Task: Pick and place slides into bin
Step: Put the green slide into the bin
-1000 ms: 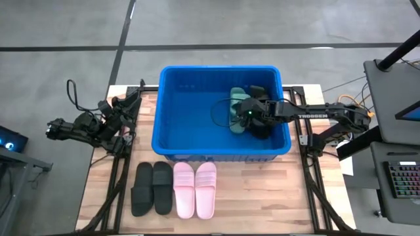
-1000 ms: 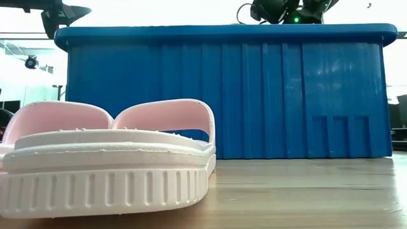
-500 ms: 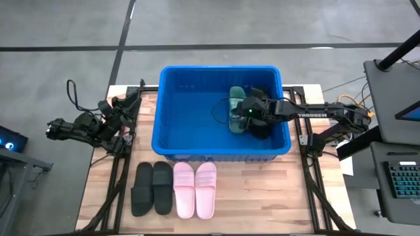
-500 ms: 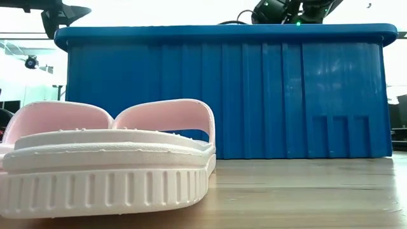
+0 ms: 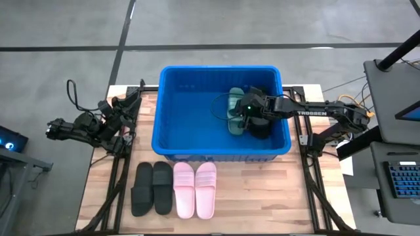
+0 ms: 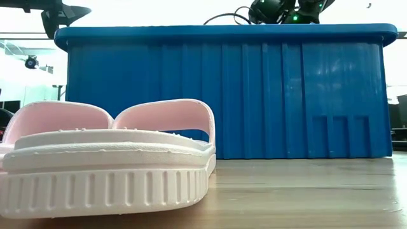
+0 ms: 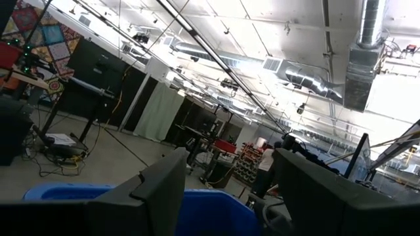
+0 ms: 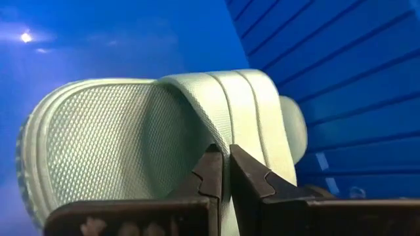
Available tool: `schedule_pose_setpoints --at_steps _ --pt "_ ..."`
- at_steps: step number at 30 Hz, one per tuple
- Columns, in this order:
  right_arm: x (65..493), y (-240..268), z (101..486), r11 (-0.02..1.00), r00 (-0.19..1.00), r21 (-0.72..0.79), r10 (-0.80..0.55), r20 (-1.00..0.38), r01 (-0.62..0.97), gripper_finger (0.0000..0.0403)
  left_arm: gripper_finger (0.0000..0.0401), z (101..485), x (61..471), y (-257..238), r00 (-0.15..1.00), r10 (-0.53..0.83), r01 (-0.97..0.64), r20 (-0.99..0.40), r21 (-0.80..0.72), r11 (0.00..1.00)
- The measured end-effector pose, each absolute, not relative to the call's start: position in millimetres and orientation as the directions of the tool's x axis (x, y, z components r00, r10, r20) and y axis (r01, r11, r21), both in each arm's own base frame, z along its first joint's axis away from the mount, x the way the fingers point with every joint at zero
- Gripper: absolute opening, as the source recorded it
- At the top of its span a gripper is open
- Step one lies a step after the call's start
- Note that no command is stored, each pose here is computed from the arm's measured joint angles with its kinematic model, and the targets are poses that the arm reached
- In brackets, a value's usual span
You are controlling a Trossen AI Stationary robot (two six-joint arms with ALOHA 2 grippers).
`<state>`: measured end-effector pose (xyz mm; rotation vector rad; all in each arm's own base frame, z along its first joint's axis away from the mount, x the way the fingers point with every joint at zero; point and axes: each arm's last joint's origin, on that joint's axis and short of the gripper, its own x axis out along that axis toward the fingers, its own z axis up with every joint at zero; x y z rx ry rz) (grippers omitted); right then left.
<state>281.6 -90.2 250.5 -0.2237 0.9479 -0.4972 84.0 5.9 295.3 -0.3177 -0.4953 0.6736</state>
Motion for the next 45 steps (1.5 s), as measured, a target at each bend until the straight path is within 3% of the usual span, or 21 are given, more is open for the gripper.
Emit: schedule_pose_setpoints --at_steps 8,19,36,45 --pt "284.5 -93.9 225.9 0.844 0.390 -0.508 -0.532 -0.751 0.172 0.0009 0.0217 295.2 83.9 5.9 0.673 0.661 -0.514 0.331 -0.432 0.741" --pt "287.4 -94.0 218.4 0.869 0.386 -0.454 -0.495 -0.778 0.197 0.0013 0.0217 295.3 83.9 5.9 0.673 0.661 -0.514 0.332 -0.433 0.740" --pt "282.0 -92.6 228.8 0.871 0.413 -0.436 -0.490 -0.767 0.224 0.0116 0.0217 295.3 83.8 5.9 0.673 0.661 -0.514 0.332 -0.434 0.740" --pt "277.6 -90.6 247.5 0.895 0.405 -0.397 -0.446 -0.798 0.204 0.0148 0.0217 295.4 83.7 6.0 0.672 0.661 -0.513 0.333 -0.434 0.740"
